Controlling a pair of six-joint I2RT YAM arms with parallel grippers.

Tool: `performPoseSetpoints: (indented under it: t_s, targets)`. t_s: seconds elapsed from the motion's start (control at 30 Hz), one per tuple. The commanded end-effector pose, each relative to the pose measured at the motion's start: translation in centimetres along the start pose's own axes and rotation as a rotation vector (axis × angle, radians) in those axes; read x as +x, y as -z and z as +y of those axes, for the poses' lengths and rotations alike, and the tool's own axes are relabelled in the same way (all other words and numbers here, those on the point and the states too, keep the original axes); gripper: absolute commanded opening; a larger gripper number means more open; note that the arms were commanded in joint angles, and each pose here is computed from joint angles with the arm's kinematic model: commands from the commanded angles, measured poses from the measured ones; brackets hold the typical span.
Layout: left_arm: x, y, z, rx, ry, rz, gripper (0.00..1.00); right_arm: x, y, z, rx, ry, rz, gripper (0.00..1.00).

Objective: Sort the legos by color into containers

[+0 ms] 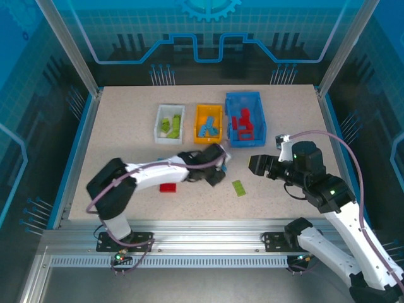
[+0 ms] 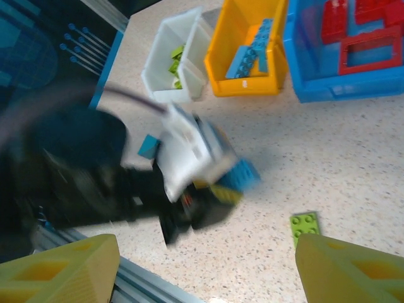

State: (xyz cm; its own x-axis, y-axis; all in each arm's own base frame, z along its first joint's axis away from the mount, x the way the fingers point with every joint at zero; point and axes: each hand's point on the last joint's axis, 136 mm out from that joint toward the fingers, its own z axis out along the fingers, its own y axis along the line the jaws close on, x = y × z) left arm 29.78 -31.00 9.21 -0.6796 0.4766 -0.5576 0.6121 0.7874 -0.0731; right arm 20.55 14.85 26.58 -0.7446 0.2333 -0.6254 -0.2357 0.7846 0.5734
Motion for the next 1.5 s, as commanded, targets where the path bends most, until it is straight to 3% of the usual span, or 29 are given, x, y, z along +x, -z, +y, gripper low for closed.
performPoseSetpoints:
  t_s: [0.0,0.17,0.33,0.5,0.67,0.8,0.93,1.2,1.3,1.47]
  targets:
    - [-3.9,3.1,3.8,0.036,0.208,-0.07,0.27,-0.8,-1.7,1.9,-0.055,0.056,-0.012,0.75]
    - [-8.3,2.8,9.6,0.015,0.388,-0.101,0.27,-2.0,-5.0,4.0,-0.046,0.145,-0.032,0.74]
    - [-11.9,-0.1,13.8,0.005,0.514,-0.112,0.26,-3.1,-8.2,6.0,-0.019,0.229,-0.052,0.73]
    - [-14.3,-3.4,15.5,-0.004,0.549,-0.098,0.26,-3.9,-10.1,6.6,0.037,0.248,-0.053,0.71]
    - [-14.5,-6.7,16.6,-0.027,0.574,-0.059,0.28,-4.1,-10.7,6.9,0.036,0.239,-0.053,0.71]
    - [-14.3,-7.9,16.5,-0.007,0.59,-0.039,0.42,-3.7,-10.7,6.5,0.043,0.234,-0.043,0.71]
    - [-14.9,-6.2,15.9,0.012,0.59,-0.071,0.58,-3.2,-10.6,5.9,0.052,0.234,-0.036,0.72]
    - [-15.3,0.3,14.3,0.043,0.618,-0.167,0.63,-1.7,-10.7,5.7,0.067,0.308,0.007,0.72]
    - [-14.3,4.6,14.3,0.005,0.647,-0.222,0.67,1.1,-12.4,7.5,0.007,0.438,0.092,0.73]
    - [-8.5,12.2,14.8,-0.084,0.795,-0.293,0.69,8.5,-16.5,9.9,-0.058,0.743,0.281,0.77]
